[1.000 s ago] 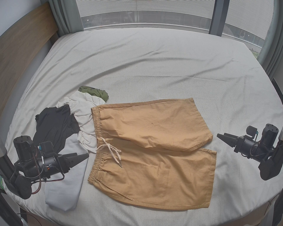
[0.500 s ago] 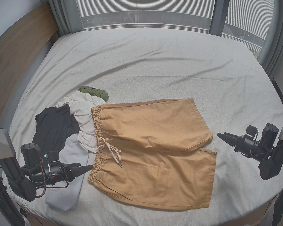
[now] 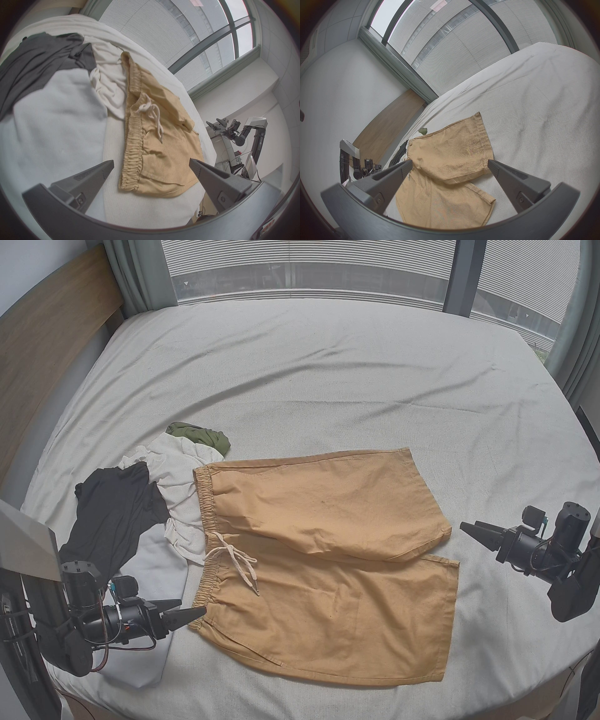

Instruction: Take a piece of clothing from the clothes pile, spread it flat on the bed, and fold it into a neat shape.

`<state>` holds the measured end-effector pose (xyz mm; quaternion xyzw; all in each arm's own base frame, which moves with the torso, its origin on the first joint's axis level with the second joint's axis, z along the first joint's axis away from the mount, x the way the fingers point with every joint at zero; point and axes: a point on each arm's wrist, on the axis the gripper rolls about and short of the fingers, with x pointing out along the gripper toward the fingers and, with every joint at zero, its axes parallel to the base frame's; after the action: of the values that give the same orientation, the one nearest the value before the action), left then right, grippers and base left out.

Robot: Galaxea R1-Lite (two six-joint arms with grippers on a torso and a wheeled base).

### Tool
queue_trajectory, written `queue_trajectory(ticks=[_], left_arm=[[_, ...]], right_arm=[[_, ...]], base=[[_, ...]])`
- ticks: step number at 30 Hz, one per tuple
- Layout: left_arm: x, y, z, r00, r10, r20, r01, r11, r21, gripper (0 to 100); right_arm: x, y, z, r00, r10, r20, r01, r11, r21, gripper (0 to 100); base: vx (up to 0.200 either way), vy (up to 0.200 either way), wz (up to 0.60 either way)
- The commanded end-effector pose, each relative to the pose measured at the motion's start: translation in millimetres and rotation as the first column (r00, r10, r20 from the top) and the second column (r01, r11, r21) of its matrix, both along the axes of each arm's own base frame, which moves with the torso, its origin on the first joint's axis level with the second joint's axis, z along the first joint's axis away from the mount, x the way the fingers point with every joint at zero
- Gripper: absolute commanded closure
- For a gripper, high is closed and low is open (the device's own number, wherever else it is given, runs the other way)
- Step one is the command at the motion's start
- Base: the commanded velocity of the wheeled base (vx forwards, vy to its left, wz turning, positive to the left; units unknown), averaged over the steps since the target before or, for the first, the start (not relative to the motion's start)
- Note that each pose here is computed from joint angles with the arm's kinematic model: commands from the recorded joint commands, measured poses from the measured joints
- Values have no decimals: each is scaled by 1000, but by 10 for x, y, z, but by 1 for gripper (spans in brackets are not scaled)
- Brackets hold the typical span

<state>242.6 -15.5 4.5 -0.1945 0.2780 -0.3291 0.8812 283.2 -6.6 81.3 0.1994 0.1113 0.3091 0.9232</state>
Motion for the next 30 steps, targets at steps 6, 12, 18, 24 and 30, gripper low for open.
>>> queue_trajectory(ticks=[6, 12, 18, 24, 30], left_arm=[[9, 0, -227, 996, 3, -92, -4, 1000, -3, 0], [14, -3, -259, 994, 7, -107, -7, 1000, -5, 0], [64, -22, -295, 994, 4, -113, -6, 1000, -14, 0], [98, -64, -297, 992, 8, -129, -13, 999, -33, 100], [103, -60, -291, 992, 9, -123, -13, 999, -32, 100]], right_arm=[[0, 0, 2, 1000, 1, 1, -1, 1000, 0, 0], [0, 0, 2, 1000, 1, 1, -1, 1000, 0, 0], [0, 0, 2, 1000, 1, 1, -1, 1000, 0, 0], [-1, 0, -5, 1000, 1, -2, -1, 1000, 0, 0], [-19, 2, -19, 1000, 1, -10, -1, 1000, 0, 0]], base=[[0, 0, 0], [0, 0, 0], [0, 0, 0], [0, 0, 0], [0, 0, 0]])
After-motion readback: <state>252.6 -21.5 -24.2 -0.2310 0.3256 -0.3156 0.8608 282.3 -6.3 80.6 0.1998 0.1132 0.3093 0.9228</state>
